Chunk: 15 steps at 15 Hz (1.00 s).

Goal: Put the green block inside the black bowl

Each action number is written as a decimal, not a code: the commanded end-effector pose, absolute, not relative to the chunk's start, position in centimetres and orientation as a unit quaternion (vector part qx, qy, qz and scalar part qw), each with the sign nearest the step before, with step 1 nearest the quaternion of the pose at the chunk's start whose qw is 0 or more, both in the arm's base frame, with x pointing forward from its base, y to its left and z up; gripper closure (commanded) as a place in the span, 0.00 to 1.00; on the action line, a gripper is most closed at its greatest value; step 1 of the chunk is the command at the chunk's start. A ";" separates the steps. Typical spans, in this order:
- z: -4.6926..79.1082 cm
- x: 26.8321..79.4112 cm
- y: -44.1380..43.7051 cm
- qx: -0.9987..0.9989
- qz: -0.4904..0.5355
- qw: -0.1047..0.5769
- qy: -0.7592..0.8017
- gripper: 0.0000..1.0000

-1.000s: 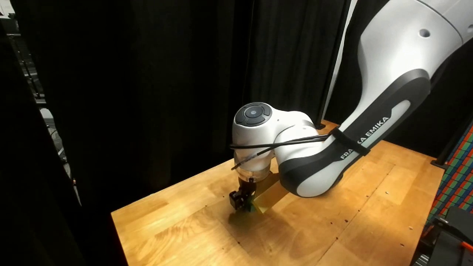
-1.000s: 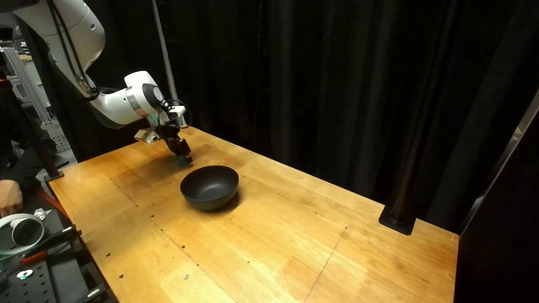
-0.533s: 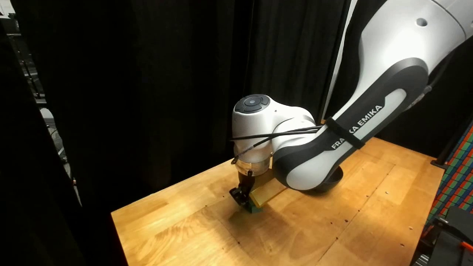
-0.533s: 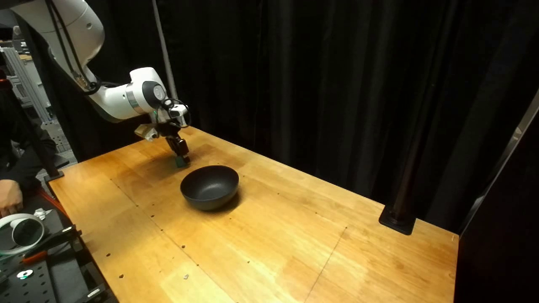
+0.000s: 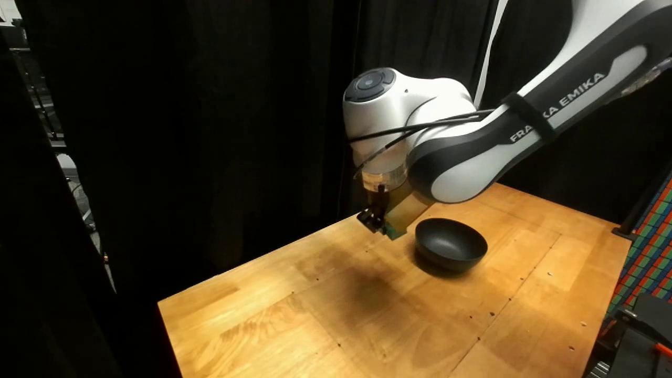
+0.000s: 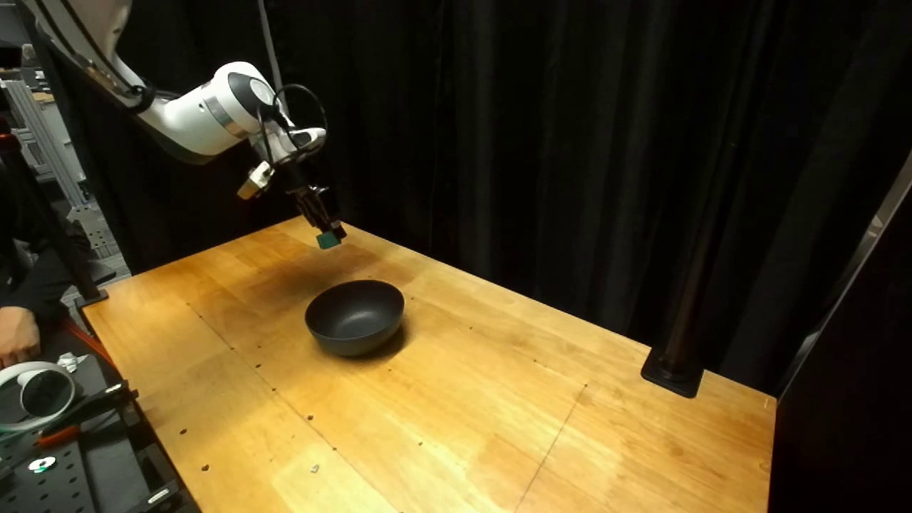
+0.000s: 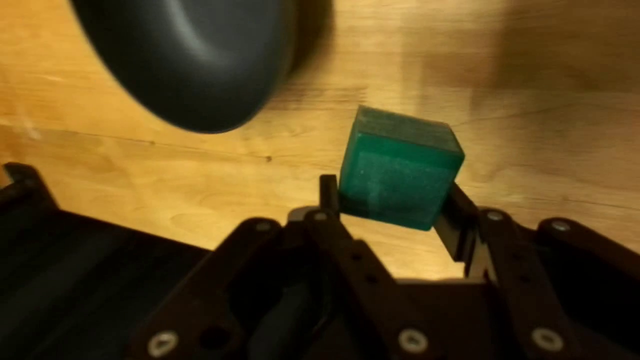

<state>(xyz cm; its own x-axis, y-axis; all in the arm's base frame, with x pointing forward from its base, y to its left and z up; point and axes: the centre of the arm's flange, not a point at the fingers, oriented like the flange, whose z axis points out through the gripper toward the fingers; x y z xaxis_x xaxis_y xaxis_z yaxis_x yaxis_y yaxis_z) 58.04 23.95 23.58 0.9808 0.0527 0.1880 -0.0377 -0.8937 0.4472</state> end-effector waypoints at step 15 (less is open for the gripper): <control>42.7 51.0 9.3 0.972 0.120 0.200 -0.002 0.00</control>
<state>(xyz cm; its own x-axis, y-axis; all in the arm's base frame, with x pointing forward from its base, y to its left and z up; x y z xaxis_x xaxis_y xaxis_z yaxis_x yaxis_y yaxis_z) 54.10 10.99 36.18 0.9721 -0.0017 0.2346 -0.1187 -0.8661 0.4856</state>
